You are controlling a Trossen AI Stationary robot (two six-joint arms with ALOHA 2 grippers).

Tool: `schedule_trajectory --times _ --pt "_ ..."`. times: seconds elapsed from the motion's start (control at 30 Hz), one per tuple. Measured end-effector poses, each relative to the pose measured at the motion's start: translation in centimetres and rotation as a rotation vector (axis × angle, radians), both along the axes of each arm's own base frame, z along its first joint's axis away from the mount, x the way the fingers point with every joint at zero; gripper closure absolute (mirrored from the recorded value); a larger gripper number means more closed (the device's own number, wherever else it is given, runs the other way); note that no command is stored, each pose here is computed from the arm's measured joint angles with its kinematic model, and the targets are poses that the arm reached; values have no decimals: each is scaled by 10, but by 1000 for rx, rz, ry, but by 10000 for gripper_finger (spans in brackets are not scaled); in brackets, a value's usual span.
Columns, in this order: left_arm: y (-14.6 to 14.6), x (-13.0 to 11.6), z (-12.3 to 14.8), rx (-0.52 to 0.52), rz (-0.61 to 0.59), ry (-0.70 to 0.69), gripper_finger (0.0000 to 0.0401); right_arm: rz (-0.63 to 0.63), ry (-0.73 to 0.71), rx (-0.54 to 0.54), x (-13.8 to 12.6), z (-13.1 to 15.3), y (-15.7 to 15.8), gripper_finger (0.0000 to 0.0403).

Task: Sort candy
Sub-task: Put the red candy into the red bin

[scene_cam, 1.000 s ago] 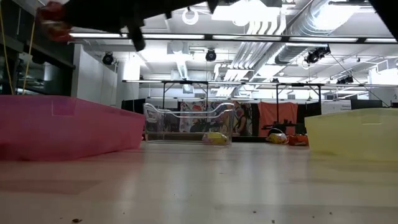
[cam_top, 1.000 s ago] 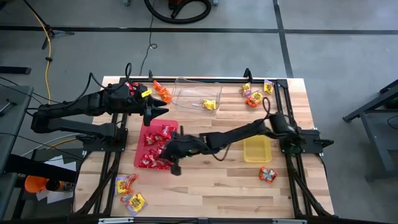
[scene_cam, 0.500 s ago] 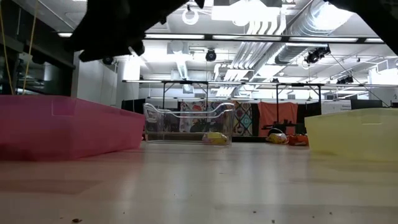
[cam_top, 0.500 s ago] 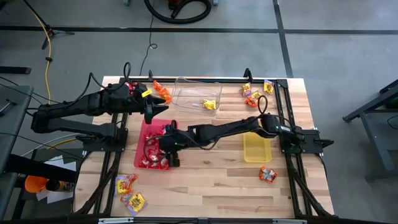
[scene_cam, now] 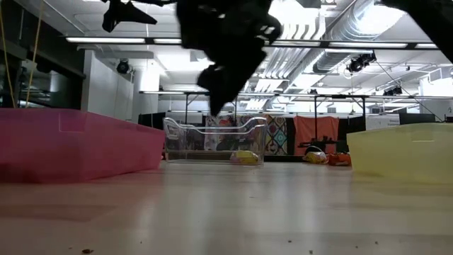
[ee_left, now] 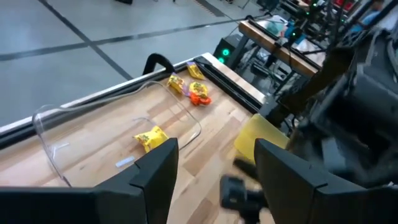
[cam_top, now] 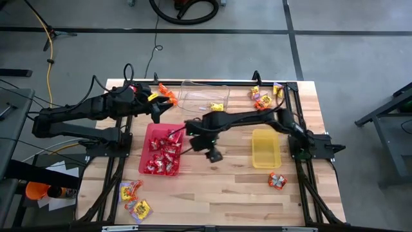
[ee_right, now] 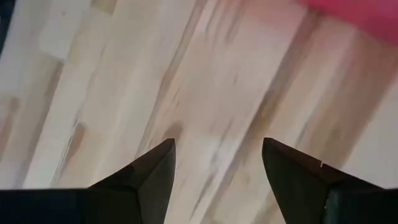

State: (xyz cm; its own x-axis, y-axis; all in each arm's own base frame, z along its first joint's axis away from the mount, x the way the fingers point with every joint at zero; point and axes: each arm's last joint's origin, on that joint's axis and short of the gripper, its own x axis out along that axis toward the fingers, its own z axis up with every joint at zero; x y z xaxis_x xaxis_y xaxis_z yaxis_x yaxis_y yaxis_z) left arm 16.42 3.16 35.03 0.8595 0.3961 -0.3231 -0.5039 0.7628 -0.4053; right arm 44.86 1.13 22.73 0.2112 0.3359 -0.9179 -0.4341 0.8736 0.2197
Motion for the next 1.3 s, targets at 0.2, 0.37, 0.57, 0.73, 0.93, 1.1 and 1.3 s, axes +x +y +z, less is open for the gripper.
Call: schedule_trajectory --times 0.2,0.37,0.57,0.73,0.93,1.1,1.3 --pt "0 0 -2 23 -9 30 202 -150 -124 -39 -61 27 -7 167" --pt "5 -3 -7 54 16 107 202 -536 -274 -117 -120 50 -12 167" --pt "49 -11 -31 -17 300 341 202 -1204 -469 -100 -163 72 -23 167" --pt "108 -19 -65 -187 483 576 210 -1334 -526 -81 -168 81 -31 167" --pt "170 -25 -111 -361 730 676 222 -1322 -547 -56 -165 85 -41 167" --pt "196 -20 -146 -427 791 757 224 -1304 -540 -59 -165 84 -44 167" --pt "207 -20 -178 -446 891 908 224 -1211 -525 -67 -165 84 -42 167"
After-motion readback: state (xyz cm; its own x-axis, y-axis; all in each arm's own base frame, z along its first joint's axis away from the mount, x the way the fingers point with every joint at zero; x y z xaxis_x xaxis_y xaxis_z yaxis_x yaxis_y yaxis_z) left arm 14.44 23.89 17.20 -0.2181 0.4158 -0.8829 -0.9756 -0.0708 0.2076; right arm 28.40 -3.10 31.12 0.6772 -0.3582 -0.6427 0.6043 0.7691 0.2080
